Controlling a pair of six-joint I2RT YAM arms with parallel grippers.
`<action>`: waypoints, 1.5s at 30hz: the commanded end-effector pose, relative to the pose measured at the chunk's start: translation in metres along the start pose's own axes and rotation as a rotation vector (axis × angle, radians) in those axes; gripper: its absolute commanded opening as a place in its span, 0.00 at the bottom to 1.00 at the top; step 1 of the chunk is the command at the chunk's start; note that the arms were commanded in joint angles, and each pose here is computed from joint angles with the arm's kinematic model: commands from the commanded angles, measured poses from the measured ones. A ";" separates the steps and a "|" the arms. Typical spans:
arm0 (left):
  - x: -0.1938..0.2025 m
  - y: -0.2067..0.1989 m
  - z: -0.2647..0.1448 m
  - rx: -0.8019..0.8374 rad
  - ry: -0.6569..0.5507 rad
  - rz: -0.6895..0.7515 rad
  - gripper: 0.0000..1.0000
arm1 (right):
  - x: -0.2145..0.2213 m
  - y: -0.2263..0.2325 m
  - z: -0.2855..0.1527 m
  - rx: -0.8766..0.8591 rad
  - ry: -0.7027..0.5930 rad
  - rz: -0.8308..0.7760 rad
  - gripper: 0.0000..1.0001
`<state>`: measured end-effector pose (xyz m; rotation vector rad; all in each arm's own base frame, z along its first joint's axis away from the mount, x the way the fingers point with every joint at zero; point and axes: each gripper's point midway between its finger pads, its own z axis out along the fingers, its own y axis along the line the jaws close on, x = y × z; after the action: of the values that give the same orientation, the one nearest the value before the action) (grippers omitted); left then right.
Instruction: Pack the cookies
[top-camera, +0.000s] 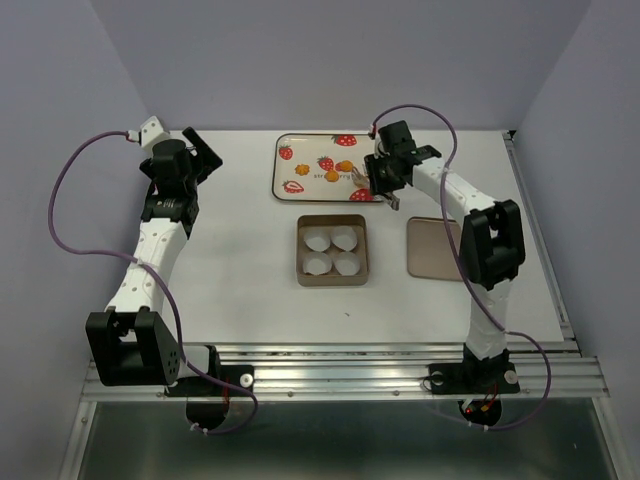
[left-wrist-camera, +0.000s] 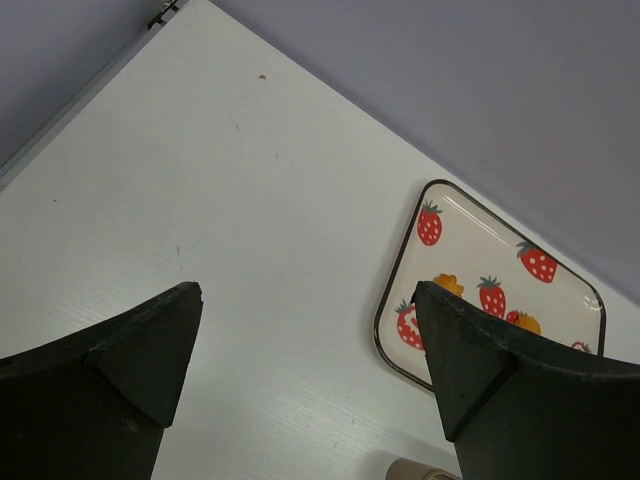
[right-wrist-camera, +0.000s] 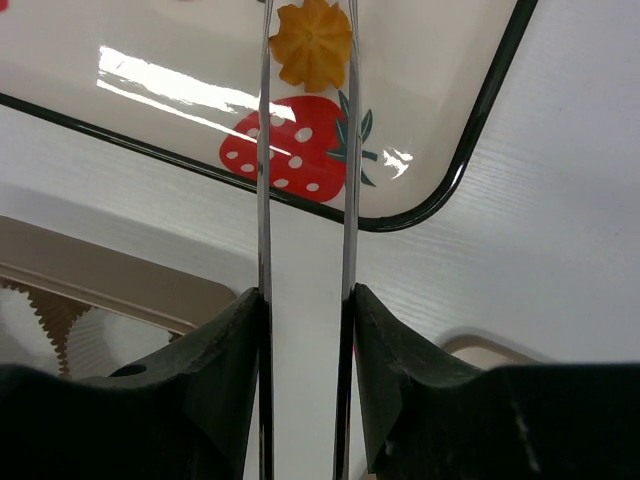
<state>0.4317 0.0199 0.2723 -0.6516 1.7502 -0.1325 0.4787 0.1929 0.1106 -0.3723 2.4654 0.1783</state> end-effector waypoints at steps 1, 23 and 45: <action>-0.015 -0.008 -0.009 0.041 -0.042 -0.009 0.99 | -0.054 0.014 -0.061 -0.057 -0.187 0.006 0.40; 0.004 -0.013 -0.024 0.099 0.009 -0.059 0.99 | 0.035 0.101 -0.169 -0.247 -0.230 -0.078 0.40; 0.032 -0.024 -0.036 0.121 0.060 -0.032 0.99 | 0.095 0.109 -0.142 -0.151 -0.091 -0.098 0.42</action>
<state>0.4014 -0.0204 0.2536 -0.6166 1.8055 -0.2739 0.2838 0.2404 0.1612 -0.5721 2.3761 0.3449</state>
